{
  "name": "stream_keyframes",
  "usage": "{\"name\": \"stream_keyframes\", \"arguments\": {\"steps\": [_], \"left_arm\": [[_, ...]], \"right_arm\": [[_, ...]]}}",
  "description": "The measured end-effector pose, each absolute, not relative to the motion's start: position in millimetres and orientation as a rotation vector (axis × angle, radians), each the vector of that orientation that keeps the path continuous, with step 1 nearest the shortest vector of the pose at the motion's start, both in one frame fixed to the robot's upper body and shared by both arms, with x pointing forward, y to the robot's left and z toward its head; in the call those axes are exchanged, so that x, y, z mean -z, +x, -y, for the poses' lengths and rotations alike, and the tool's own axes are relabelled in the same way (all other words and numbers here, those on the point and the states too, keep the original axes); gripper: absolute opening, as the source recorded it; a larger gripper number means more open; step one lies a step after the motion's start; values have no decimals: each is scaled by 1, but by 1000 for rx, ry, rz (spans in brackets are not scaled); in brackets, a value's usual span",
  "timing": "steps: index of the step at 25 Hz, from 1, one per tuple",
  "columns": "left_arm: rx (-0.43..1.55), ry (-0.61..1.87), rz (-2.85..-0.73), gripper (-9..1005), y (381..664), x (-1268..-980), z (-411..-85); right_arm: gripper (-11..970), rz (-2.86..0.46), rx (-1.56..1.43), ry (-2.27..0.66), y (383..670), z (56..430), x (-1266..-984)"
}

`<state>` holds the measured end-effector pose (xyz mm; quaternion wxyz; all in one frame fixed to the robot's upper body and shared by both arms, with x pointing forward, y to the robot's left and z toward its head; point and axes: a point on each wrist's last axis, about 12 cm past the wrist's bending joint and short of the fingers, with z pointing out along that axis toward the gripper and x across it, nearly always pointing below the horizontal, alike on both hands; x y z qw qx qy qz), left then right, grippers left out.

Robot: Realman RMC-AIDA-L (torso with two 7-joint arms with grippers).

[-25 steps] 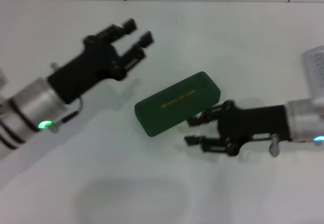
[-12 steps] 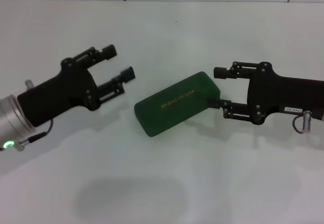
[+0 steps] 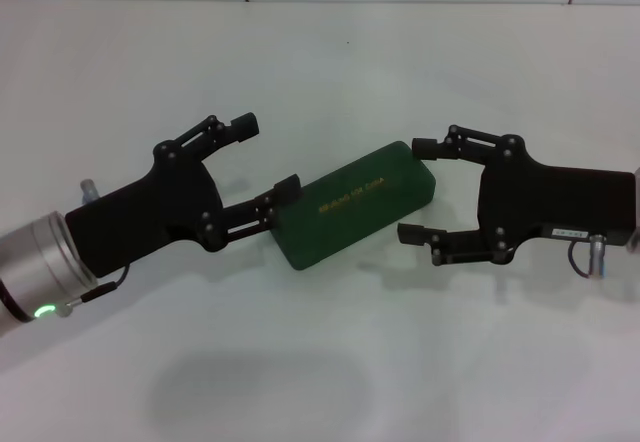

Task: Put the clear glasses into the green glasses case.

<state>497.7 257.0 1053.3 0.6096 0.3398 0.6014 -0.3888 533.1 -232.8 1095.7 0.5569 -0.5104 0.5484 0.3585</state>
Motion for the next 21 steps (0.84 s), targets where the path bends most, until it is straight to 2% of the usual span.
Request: {"name": "stream_keyframes", "arguments": {"steps": [1, 21], "left_arm": [[897, 786, -1387, 886, 498, -1053, -257], [894, 783, -1399, 894, 495, -1050, -257]], "right_arm": [[883, -1296, -846, -1204, 533, 232, -1095], [883, -1300, -831, -1197, 535, 228, -1086]]}}
